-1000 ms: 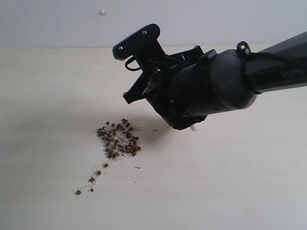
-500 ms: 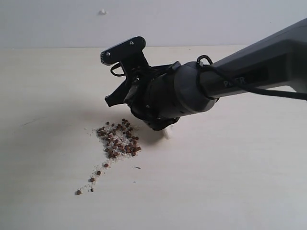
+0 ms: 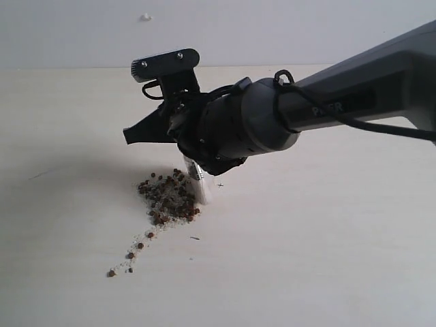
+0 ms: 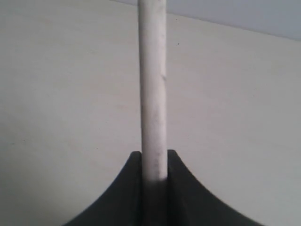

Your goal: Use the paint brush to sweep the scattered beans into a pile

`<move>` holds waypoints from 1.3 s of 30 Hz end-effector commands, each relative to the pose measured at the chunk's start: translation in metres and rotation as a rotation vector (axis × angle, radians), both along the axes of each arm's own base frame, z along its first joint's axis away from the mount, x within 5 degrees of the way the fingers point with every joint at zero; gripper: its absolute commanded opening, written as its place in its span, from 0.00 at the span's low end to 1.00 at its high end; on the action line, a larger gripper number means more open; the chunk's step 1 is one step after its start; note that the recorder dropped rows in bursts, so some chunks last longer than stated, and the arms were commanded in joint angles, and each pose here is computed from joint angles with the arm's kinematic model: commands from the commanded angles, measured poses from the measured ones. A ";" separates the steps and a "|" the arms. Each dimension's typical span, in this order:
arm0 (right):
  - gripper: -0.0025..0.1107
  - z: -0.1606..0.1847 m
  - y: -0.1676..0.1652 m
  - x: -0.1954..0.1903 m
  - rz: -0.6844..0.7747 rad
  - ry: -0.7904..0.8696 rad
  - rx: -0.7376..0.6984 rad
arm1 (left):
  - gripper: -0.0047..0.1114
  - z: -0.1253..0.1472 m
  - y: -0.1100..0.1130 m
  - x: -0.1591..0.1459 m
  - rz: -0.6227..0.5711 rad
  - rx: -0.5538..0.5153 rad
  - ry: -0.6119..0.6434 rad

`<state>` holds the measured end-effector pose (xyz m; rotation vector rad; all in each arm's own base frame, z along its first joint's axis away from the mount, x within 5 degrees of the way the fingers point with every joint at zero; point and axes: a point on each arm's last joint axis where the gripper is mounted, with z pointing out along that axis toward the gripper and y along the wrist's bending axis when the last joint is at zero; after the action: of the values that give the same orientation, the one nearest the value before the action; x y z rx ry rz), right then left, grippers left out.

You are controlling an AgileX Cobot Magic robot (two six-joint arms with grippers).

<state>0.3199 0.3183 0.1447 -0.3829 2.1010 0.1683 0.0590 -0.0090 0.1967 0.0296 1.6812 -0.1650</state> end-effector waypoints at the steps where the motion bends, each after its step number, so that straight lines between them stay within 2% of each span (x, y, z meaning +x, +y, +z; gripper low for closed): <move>1: 0.02 0.009 0.003 0.002 -0.009 -0.007 0.040 | 0.04 0.001 0.000 0.000 0.001 -0.005 -0.008; 5: 0.02 0.036 -0.004 0.003 -0.002 -0.093 -0.038 | 0.04 0.001 0.000 0.000 0.001 -0.005 -0.008; 9: 0.02 0.070 -0.006 -0.003 0.038 -0.133 0.008 | 0.04 0.001 0.000 0.000 0.001 -0.005 -0.008; 11: 0.02 0.083 -0.002 -0.009 0.110 -0.116 0.058 | 0.04 0.001 0.000 0.000 0.001 -0.005 -0.008; 14: 0.02 0.124 0.002 -0.028 0.281 -0.097 0.191 | 0.04 0.001 0.000 0.000 0.001 -0.005 -0.008; 17: 0.02 0.145 0.003 -0.043 0.397 -0.078 0.258 | 0.04 0.001 0.000 0.000 0.001 -0.005 -0.008; 20: 0.02 0.144 0.003 -0.054 0.432 0.012 0.338 | 0.04 0.001 0.000 0.000 0.001 -0.005 -0.008; 24: 0.02 0.125 0.005 -0.068 0.426 0.107 0.358 | 0.04 0.001 0.000 0.000 0.001 -0.005 -0.008; 34: 0.02 0.095 0.035 -0.125 0.549 0.213 0.303 | 0.04 0.001 0.000 0.000 0.001 -0.005 -0.008; 39: 0.02 0.067 0.047 -0.134 0.560 0.250 0.238 | 0.04 0.001 0.000 0.000 0.001 -0.005 -0.008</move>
<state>0.1867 0.3617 0.2277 -0.8187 2.1013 0.8626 0.0590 -0.0090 0.1967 0.0296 1.6812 -0.1650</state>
